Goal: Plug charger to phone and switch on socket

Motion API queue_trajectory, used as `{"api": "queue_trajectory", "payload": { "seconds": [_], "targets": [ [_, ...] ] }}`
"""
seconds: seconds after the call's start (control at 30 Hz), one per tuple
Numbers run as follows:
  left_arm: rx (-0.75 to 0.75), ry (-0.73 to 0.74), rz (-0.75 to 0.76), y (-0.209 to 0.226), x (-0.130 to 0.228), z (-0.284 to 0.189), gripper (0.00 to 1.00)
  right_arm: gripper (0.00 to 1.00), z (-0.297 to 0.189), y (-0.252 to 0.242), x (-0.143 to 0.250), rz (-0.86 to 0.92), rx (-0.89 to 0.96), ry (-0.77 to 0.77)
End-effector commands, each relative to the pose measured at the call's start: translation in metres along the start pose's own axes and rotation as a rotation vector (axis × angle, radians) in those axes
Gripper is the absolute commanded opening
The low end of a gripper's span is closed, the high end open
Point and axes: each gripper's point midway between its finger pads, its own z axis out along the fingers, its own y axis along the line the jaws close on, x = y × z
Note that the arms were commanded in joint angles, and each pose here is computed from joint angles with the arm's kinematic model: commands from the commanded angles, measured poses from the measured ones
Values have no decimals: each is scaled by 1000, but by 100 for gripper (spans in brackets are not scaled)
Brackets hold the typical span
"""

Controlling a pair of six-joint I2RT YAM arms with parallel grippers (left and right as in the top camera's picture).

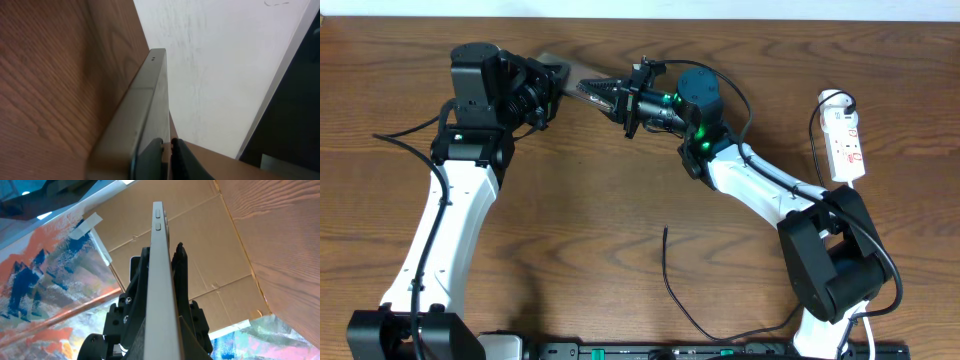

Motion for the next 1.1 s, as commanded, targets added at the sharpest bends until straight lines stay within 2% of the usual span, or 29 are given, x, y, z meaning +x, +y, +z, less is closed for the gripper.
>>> {"api": "queue_trajectory", "payload": {
  "seconds": [0.0,0.47,0.53,0.97,1.07],
  "targets": [
    [-6,-12,10,3,-2,3,19,1,3,9,7,-13,-22,13],
    [-10,-26,14,4,-5,3,12,2,7,10,15,-24,-29,31],
    [-10,-27,14,4,-5,3,8,1,7,10,15,-24,-29,31],
    [-11,-29,29,4,-5,3,7,1,8,9,16,-24,-27,35],
    [-11,-28,29,4,-5,3,8,11,8,9,17,-24,-26,37]
  ]
}}
